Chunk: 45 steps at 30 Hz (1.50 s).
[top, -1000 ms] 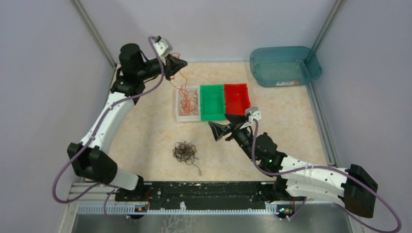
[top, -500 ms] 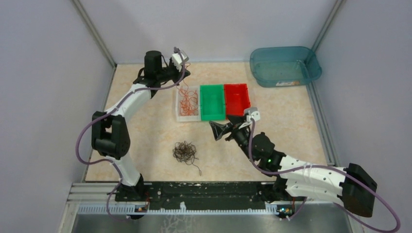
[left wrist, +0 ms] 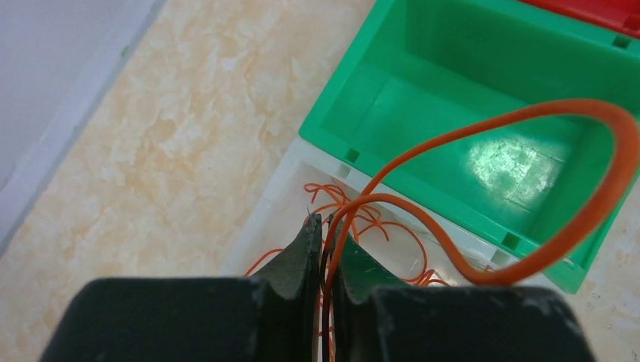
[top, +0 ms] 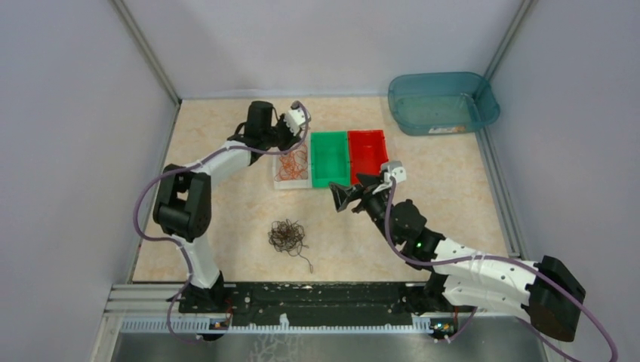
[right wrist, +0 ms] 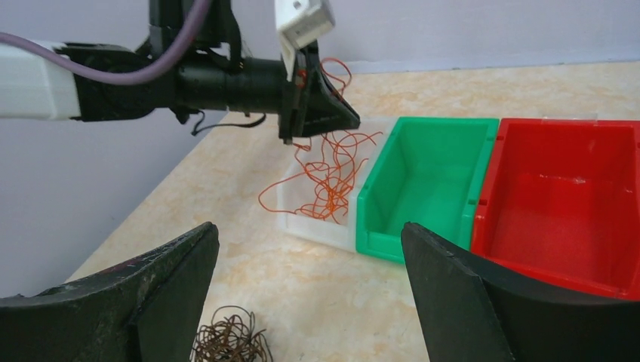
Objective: Untangle the cables
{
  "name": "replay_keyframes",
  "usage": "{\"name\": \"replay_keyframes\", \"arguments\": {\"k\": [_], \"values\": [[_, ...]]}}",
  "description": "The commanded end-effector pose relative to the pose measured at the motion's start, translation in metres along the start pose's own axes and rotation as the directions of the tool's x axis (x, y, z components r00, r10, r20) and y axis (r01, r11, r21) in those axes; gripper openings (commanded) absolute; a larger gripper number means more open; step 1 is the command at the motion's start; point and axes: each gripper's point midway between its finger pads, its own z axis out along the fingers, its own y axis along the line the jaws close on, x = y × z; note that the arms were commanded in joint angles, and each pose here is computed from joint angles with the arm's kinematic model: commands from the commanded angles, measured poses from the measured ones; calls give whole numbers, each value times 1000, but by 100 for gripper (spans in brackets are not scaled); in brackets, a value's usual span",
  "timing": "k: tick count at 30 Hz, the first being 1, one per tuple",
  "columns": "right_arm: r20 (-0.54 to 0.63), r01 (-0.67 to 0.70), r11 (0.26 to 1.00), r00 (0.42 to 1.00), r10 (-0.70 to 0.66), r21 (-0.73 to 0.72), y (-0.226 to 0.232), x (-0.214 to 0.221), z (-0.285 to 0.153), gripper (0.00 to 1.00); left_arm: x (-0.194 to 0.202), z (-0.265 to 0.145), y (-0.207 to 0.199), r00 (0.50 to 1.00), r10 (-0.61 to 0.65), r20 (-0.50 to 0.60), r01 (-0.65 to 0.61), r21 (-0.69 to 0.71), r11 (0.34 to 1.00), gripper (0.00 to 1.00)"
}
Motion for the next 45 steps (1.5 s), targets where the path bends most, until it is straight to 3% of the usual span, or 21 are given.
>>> {"name": "replay_keyframes", "arguments": {"k": [1,3,5,12,18,21,26,30,36,45], "values": [[66,-42,999,997,44,-31,13,-31,7,91,23,10,2,997,18,-77,-20,-21,1000,13],[64,-40,999,997,42,-28,13,-30,7,91,26,10,4,995,17,-96,-19,-24,1000,27],[62,-44,999,997,46,-21,11,-31,8,91,24,7,4,995,12,-100,-15,-23,1000,52],[21,-40,999,999,41,-30,15,-26,16,92,-11,-14,4,998,-34,-48,33,-15,999,82],[-7,-39,998,999,38,-48,18,-21,17,92,-70,-49,24,999,-32,21,33,-25,999,88],[-49,-19,997,999,15,-79,23,-13,18,92,-89,-73,27,999,-47,25,47,-7,999,99],[-195,49,944,974,-118,-328,63,23,16,95,-117,-131,33,987,-132,93,130,24,991,99],[-313,2,844,928,-201,-536,99,65,8,93,-108,-182,33,970,-211,119,209,32,977,100],[-432,-33,762,840,-330,-646,145,118,11,87,-82,-231,9,965,-223,138,225,-3,974,100],[-538,35,845,756,-371,-534,143,174,40,67,-69,-247,-23,948,-284,145,282,35,959,100]]}}
